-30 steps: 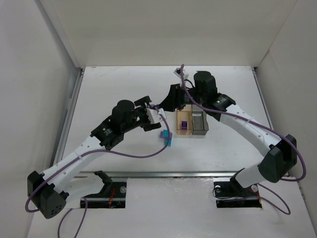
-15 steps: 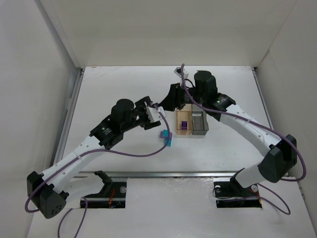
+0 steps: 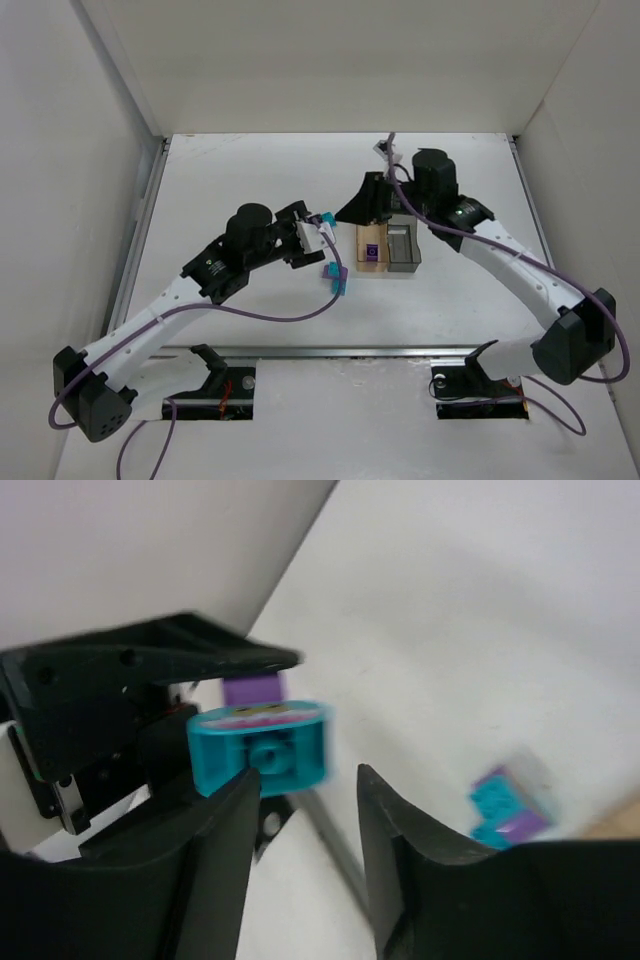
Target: Sort the legos into containers by color
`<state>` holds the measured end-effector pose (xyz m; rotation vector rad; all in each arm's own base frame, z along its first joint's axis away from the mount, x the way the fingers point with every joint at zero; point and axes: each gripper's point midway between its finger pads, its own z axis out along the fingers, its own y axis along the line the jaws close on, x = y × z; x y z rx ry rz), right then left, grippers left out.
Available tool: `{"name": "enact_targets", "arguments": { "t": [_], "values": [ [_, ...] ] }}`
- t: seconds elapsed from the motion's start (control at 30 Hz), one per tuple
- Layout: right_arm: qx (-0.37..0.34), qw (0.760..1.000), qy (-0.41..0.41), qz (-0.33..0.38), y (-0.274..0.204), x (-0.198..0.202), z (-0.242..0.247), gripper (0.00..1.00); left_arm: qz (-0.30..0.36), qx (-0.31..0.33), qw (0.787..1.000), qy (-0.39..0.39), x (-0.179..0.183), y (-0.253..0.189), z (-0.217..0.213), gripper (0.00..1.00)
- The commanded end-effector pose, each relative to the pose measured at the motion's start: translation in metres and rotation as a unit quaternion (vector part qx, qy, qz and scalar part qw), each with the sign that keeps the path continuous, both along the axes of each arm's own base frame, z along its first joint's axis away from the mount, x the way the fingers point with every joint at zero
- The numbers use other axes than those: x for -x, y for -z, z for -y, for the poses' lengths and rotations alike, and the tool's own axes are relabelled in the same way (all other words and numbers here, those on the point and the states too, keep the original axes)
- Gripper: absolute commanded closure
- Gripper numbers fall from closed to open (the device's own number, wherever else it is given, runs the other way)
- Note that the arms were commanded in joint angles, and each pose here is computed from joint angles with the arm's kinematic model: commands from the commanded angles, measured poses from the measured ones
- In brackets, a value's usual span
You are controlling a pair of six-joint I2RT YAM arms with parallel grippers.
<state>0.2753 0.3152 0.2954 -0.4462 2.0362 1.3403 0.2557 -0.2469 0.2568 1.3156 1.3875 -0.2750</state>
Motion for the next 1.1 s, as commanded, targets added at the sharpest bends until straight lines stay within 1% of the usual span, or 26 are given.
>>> {"name": "enact_targets", "arguments": {
  "t": [0.0, 0.1, 0.17, 0.27, 0.3, 0.33, 0.37, 0.4, 0.43, 0.47, 0.5, 0.53, 0.6, 0.63, 0.7, 0.73, 0.8, 0.83, 0.87, 0.9, 0.93, 0.97, 1.0, 1.07],
  "values": [
    [0.010, 0.991, 0.124, 0.046, -0.022, -0.038, 0.056, 1.00, -0.027, -0.021, 0.999, -0.034, 0.004, 0.023, -0.024, 1.00],
    [0.032, 0.989, 0.137, 0.043, -0.014, -0.040, 0.069, 1.00, -0.038, -0.025, 0.998, -0.036, 0.008, 0.034, -0.027, 1.00],
    [0.032, 0.990, 0.133, 0.046, -0.015, -0.040, 0.071, 1.00, -0.038, -0.025, 0.998, -0.036, 0.008, 0.034, -0.027, 1.00],
    [0.057, 0.986, 0.151, 0.036, -0.003, -0.044, 0.082, 1.00, -0.042, -0.022, 0.998, -0.038, 0.008, 0.034, -0.027, 1.00],
    [0.058, 0.985, 0.156, 0.036, -0.003, -0.046, 0.085, 1.00, -0.039, -0.019, 0.998, -0.037, 0.007, 0.032, -0.026, 1.00],
    [0.050, 0.988, 0.140, 0.033, -0.004, -0.042, 0.083, 1.00, -0.039, -0.019, 0.998, -0.037, 0.007, 0.032, -0.026, 1.00],
    [0.044, 0.991, 0.121, 0.037, -0.004, -0.039, 0.082, 0.93, -0.036, -0.016, 0.999, -0.037, 0.006, 0.030, -0.025, 1.00],
    [0.027, 0.994, 0.091, 0.062, -0.014, -0.034, 0.075, 0.78, -0.032, -0.013, 0.999, -0.037, 0.005, 0.026, -0.025, 1.00],
    [0.015, 0.997, 0.055, 0.057, -0.012, -0.028, 0.067, 0.57, -0.034, -0.011, 0.999, -0.031, 0.007, 0.026, -0.023, 1.00],
    [-0.006, 0.998, -0.007, 0.059, -0.016, -0.009, 0.054, 0.30, -0.027, -0.005, 0.999, -0.031, 0.007, 0.021, -0.023, 1.00],
    [-0.013, 0.997, -0.022, 0.068, -0.022, -0.004, 0.048, 0.12, -0.025, 0.000, 0.999, -0.023, 0.008, 0.019, -0.020, 1.00],
    [-0.013, 0.996, -0.044, 0.081, -0.025, 0.003, 0.036, 0.00, -0.024, 0.007, 1.000, -0.011, 0.010, 0.014, -0.016, 1.00],
    [-0.015, 0.992, -0.068, 0.104, -0.033, 0.014, 0.025, 0.00, -0.016, 0.022, 1.000, 0.008, 0.015, -0.001, -0.011, 1.00],
    [-0.009, 0.989, -0.073, 0.127, -0.035, 0.015, 0.021, 0.00, -0.022, 0.030, 0.999, 0.037, 0.024, -0.005, -0.004, 1.00],
    [0.010, 0.984, -0.070, 0.162, -0.040, 0.018, 0.015, 0.00, -0.017, 0.038, 0.997, 0.070, 0.035, -0.020, 0.000, 1.00],
    [0.028, 0.976, -0.075, 0.203, -0.045, 0.021, 0.019, 0.00, -0.020, 0.043, 0.995, 0.087, 0.041, -0.026, 0.004, 1.00],
    [0.057, 0.964, -0.060, 0.254, -0.049, 0.017, 0.029, 0.00, -0.026, 0.059, 0.988, 0.141, 0.059, -0.042, 0.012, 1.00],
    [0.077, 0.957, -0.055, 0.273, -0.039, 0.015, 0.035, 0.00, -0.043, 0.056, 0.985, 0.158, 0.067, -0.040, 0.014, 1.00],
    [0.088, 0.934, -0.057, 0.342, -0.049, 0.019, 0.044, 0.00, -0.058, 0.059, 0.978, 0.190, 0.077, -0.040, 0.019, 1.00],
    [0.090, 0.922, -0.064, 0.371, -0.049, 0.024, 0.047, 0.00, -0.058, 0.065, 0.975, 0.203, 0.082, -0.047, 0.021, 1.00],
    [0.095, 0.916, -0.073, 0.383, -0.038, 0.028, 0.049, 0.00, -0.067, 0.064, 0.973, 0.213, 0.085, -0.046, 0.023, 1.00],
    [0.090, 0.899, -0.078, 0.422, -0.048, 0.034, 0.052, 0.00, -0.073, 0.064, 0.970, 0.221, 0.089, -0.045, 0.023, 1.00],
    [0.082, 0.888, -0.082, 0.444, -0.054, 0.037, 0.052, 0.00, -0.077, 0.067, 0.967, 0.233, 0.091, -0.047, 0.026, 1.00],
    [0.070, 0.875, -0.116, 0.465, -0.055, 0.048, 0.046, 0.00, -0.079, 0.067, 0.966, 0.237, 0.090, -0.048, 0.029, 1.00]
  ]
}}
